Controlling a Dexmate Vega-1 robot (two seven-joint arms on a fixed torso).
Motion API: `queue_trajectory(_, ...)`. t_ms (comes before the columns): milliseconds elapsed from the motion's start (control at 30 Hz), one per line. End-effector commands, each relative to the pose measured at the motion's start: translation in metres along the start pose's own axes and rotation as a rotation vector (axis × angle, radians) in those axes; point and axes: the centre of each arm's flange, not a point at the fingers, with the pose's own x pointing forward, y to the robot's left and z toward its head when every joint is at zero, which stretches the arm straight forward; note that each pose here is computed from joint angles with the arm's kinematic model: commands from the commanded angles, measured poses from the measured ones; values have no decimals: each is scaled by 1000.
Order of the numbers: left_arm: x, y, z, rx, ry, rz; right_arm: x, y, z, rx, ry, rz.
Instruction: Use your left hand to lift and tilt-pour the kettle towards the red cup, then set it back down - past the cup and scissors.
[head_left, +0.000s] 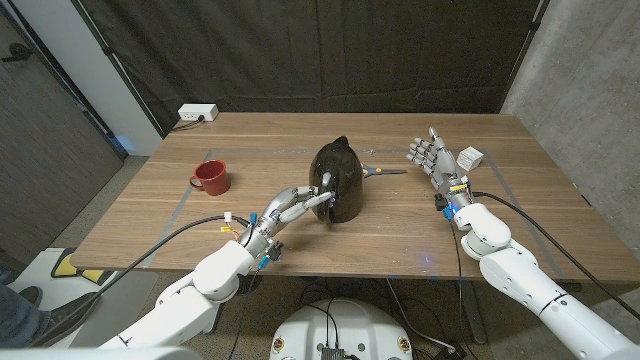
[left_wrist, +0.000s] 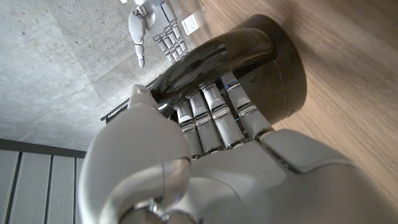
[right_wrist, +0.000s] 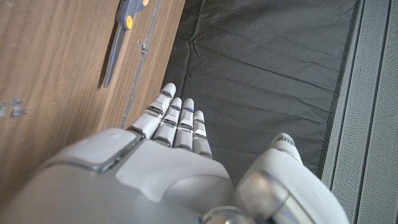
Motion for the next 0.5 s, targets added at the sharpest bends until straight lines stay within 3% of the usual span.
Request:
queue_trajectory(33, -7, -2, -2, 90, 105, 113, -3, 5, 3, -10, 4, 9)
queue_trajectory(500, 1, -7, 1, 45, 68, 133, -17, 0, 10, -23, -2, -11)
